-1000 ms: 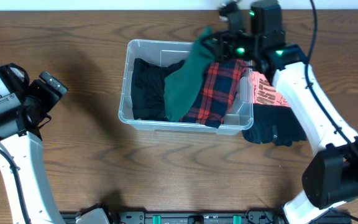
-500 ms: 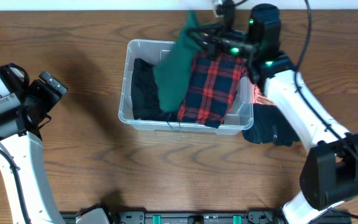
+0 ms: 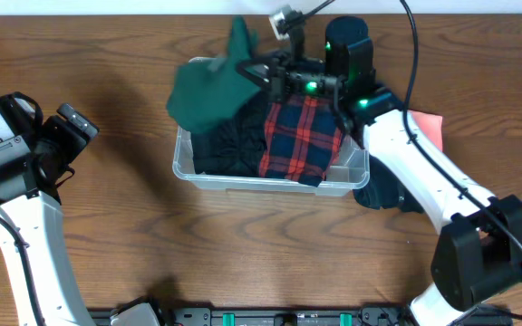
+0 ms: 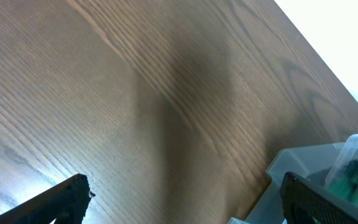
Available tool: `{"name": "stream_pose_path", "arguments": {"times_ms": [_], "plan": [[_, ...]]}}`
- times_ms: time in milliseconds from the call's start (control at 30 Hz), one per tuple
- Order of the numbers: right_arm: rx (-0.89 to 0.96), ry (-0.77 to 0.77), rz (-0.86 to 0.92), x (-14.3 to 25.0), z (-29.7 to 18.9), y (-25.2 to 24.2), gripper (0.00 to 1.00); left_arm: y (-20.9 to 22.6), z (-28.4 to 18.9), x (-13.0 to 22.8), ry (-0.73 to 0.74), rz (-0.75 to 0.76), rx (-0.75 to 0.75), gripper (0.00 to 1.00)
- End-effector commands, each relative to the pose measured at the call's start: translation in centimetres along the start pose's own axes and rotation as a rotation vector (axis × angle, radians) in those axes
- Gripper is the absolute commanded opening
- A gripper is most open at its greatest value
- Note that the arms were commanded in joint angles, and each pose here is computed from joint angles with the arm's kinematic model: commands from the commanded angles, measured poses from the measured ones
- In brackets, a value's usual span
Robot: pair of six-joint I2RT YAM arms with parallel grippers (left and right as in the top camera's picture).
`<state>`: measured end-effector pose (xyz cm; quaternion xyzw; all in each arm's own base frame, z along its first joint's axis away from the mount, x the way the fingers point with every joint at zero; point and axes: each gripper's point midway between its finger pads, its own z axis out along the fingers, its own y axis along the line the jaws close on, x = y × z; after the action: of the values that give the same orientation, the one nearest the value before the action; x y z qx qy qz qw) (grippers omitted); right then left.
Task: Pack container
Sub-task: 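Release the green shirt in the container and move right gripper to pink shirt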
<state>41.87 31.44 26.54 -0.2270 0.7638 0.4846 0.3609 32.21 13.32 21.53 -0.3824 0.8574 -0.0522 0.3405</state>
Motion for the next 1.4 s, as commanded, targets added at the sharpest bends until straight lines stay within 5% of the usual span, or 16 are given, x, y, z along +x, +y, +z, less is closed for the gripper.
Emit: {"name": "stream_pose_path", "arguments": {"times_ms": [0,300,367,400,733,900,1133,1367], "plan": [[0.278,0.055,-0.159,1.1,-2.7,-6.2,0.01,0.2,0.0,-0.2,-0.006,0.010,-0.010,0.98],[0.514,0.251,-0.144,5.8,-7.3,-12.5,0.06,0.2,0.0,-0.2,-0.006,0.010,-0.010,0.98],[0.559,0.274,-0.138,6.2,-8.2,-13.4,0.69,0.2,0.0,-0.2,-0.006,0.010,-0.010,0.98],[0.576,0.277,-0.133,6.2,-8.6,-13.8,0.86,0.2,0.0,-0.2,-0.006,0.010,-0.010,0.98],[0.690,0.084,-0.086,0.8,-15.6,-13.8,0.82,0.2,0.0,-0.2,-0.006,0.010,-0.010,0.98],[0.833,-0.078,0.181,-0.4,-23.8,-16.3,0.99,0.2,0.0,-0.2,-0.006,0.010,-0.010,0.98],[0.993,0.011,0.458,6.4,-32.5,-22.3,0.99,0.2,0.0,-0.2,-0.006,0.010,-0.010,0.98],[0.963,0.207,0.609,14.0,-32.6,-26.8,0.96,0.2,0.0,-0.2,-0.006,0.010,-0.010,0.98]]}}
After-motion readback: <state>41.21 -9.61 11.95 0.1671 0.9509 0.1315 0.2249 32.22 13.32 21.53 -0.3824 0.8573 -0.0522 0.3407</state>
